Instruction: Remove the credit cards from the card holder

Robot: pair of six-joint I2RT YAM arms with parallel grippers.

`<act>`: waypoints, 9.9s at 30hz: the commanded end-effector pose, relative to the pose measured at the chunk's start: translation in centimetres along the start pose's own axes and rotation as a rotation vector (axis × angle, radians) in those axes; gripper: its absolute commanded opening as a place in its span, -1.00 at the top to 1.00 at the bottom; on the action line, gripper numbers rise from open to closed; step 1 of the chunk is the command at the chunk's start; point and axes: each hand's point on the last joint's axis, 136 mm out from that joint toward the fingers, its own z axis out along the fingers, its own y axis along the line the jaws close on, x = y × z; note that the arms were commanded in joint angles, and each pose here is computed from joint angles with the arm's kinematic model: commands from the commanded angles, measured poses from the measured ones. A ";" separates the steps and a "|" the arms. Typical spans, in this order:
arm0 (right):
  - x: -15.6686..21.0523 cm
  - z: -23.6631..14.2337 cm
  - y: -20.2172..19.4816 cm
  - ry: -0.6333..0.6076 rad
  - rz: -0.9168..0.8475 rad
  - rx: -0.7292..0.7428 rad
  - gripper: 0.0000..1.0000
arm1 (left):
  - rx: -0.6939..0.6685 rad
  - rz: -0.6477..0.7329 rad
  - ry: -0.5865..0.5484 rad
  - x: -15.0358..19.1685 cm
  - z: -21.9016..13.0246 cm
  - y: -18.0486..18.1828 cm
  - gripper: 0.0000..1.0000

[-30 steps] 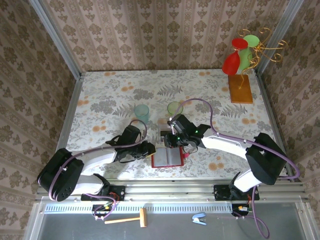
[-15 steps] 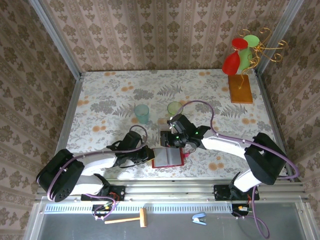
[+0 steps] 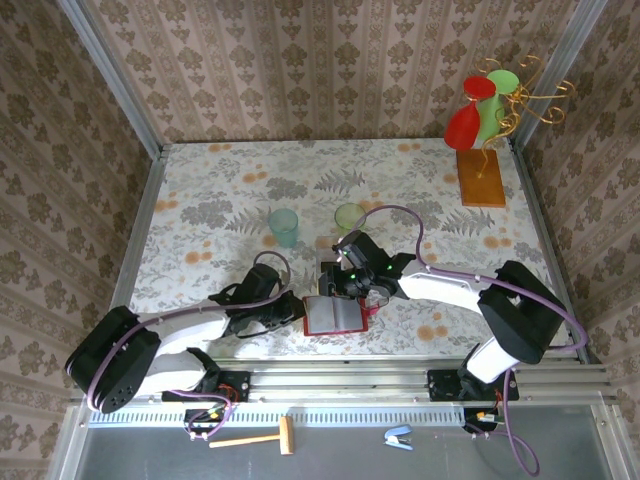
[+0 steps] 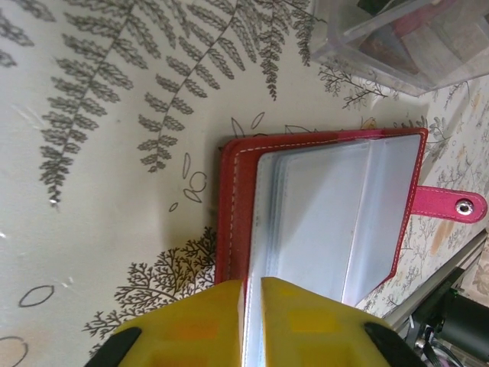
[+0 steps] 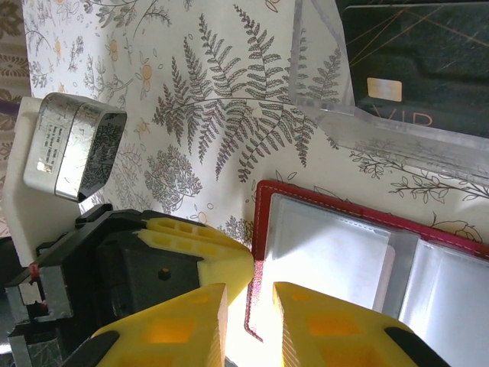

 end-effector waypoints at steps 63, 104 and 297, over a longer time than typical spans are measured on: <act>4.8 2.0 -4.8 0.139 0.130 0.108 0.33 | -0.058 -0.025 0.034 0.5 0.1 2.1 0.84; 5.8 3.2 -6.7 0.140 0.232 -0.011 0.33 | 0.048 0.022 0.049 -0.3 1.1 -3.4 0.45; 4.5 2.5 -5.2 0.161 0.112 0.160 0.48 | 0.030 0.003 0.062 0.8 0.2 0.5 0.41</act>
